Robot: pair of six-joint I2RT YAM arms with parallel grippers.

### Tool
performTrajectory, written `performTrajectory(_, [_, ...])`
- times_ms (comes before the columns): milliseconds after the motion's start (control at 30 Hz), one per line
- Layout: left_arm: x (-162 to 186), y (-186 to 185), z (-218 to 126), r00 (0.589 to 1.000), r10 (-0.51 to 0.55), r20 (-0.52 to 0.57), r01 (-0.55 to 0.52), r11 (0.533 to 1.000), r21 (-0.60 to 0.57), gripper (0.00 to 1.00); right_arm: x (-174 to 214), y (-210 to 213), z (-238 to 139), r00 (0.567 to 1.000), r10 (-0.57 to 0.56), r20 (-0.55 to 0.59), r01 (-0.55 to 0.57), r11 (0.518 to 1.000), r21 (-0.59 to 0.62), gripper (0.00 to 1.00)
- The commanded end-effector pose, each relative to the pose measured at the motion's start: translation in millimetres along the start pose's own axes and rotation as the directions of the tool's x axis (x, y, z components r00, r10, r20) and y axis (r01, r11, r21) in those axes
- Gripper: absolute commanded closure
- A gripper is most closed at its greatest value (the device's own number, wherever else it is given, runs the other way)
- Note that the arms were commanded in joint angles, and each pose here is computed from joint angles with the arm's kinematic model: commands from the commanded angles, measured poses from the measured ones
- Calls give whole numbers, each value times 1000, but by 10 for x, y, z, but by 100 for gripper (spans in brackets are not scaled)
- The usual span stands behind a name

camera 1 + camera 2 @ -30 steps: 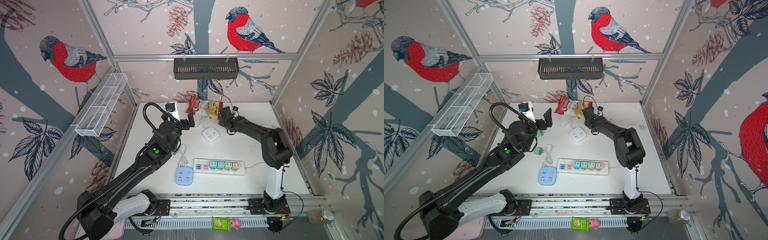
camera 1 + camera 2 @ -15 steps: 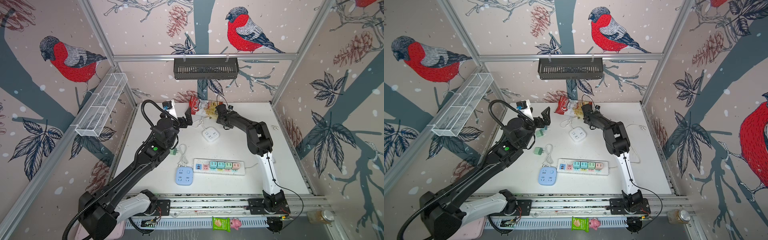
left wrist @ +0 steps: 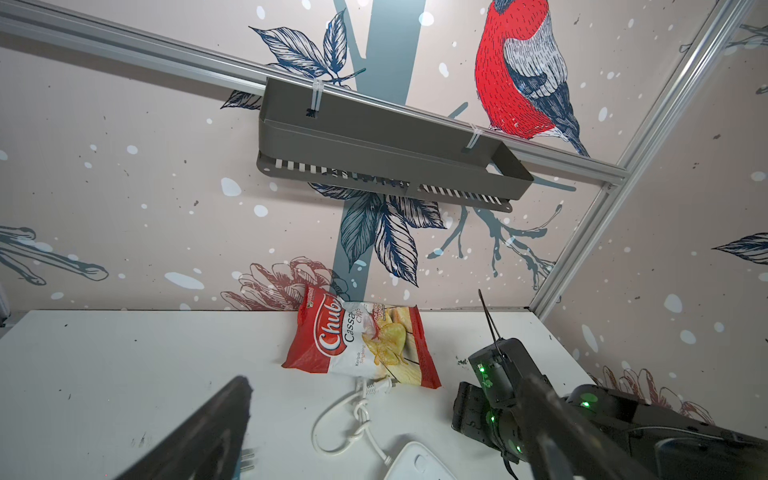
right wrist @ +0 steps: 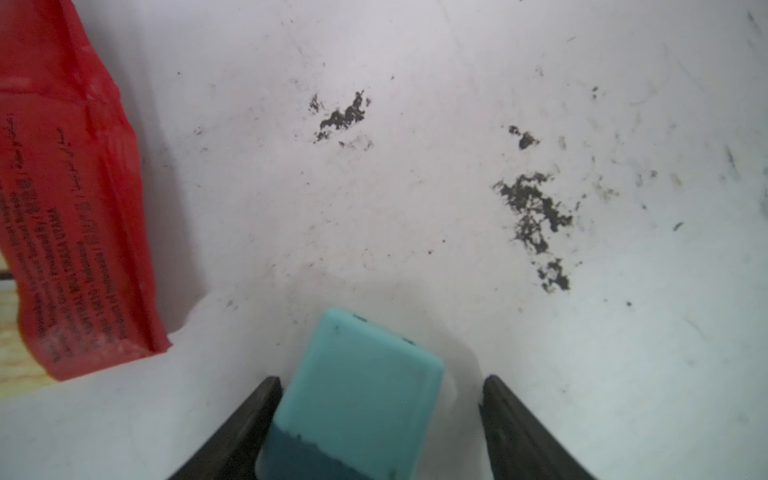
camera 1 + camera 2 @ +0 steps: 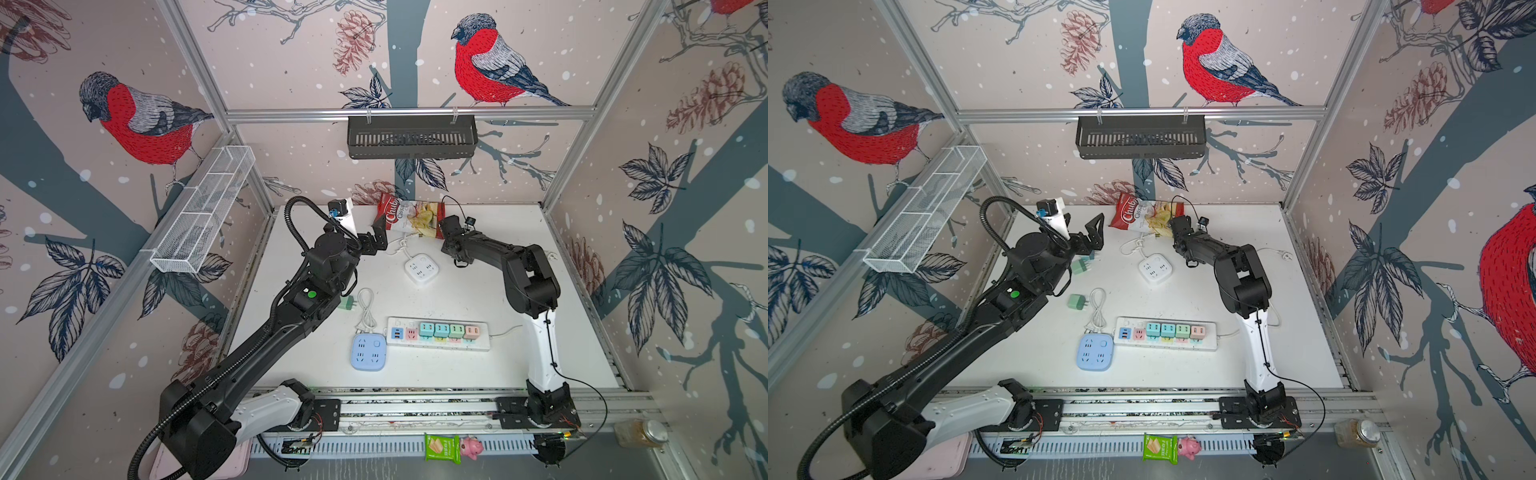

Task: Insert the plug
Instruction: 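Lower the right gripper onto the teal adapter beside the chips bag and close, then lift the teal adapter off the table with the right gripper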

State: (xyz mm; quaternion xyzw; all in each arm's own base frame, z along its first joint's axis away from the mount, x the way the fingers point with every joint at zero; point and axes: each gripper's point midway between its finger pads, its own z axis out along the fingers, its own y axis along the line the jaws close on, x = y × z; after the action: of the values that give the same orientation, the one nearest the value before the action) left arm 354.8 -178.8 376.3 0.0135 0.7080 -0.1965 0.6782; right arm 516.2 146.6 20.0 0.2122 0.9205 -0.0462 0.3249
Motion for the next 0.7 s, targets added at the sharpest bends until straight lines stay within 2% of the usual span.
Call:
performTrajectory(0, [-70, -28, -11, 1000, -6, 18, 6, 1000, 17, 1, 193, -79, 36, 996, -43, -75, 45, 999, 20, 33])
performTrajectory(267, [-35, -53, -3, 1000, -2, -3, 3, 999, 46, 1, 226, -75, 71, 995, -55, -85, 56, 998, 18, 49])
performTrajectory(400, [-23, -144, -20, 1000, 16, -20, -14, 993, 119, 1, 191, -62, 3, 995, -66, -81, 67, 998, 8, 58])
performTrajectory(533, [-1, -172, -42, 998, 57, -30, -52, 989, 141, 2, 81, -34, -226, 996, -88, -29, 87, 996, -28, 63])
performTrajectory(667, [26, -217, -3, 995, 79, -59, -68, 985, 161, 3, -55, -25, -616, 994, -93, 50, 97, 991, -94, 67])
